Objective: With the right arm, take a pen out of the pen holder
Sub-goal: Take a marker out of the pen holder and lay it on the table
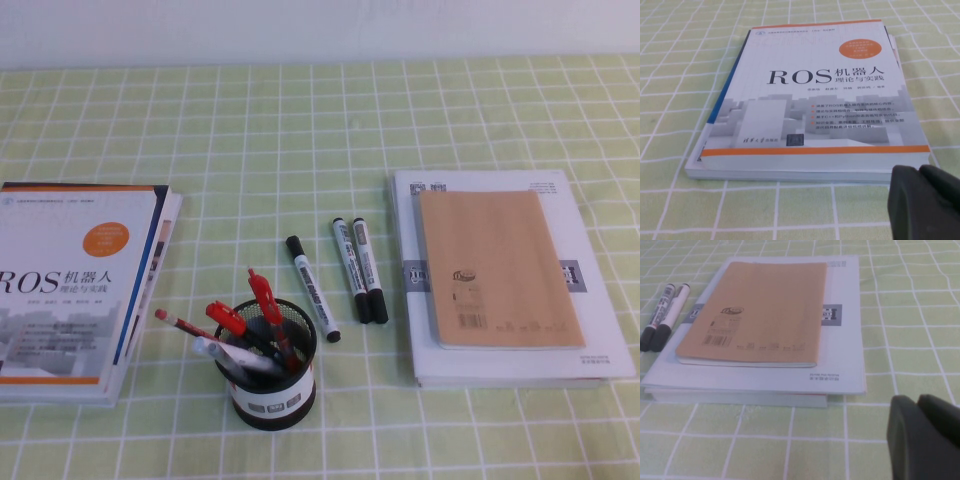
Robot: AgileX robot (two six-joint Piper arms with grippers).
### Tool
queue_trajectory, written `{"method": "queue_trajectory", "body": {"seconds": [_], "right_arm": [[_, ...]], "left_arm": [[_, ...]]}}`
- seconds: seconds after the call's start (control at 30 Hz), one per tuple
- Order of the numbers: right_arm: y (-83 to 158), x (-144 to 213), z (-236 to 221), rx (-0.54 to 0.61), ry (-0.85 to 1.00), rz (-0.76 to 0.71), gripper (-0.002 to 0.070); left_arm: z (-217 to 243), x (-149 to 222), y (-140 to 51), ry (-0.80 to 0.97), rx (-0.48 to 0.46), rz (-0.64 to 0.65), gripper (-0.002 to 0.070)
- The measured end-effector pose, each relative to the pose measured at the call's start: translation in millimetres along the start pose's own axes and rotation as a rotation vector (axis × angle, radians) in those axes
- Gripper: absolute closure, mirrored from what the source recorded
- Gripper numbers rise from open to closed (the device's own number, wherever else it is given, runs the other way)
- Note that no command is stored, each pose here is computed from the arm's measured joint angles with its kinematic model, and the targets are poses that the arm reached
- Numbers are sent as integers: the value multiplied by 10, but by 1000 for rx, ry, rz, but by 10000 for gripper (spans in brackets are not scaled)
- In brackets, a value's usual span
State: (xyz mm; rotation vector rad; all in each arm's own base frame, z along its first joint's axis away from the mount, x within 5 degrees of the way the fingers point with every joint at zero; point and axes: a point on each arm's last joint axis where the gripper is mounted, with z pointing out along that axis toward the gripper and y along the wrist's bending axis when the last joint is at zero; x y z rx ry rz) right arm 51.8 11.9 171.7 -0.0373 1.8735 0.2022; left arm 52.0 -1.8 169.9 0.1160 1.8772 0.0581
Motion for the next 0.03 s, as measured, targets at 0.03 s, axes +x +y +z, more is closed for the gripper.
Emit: {"method": "queue_trajectory", "body": {"seconds": [0.03], "right_arm": [[0,0,0,0,0,0,688]], "left_arm": [[0,0,0,0,0,0,681]]}}
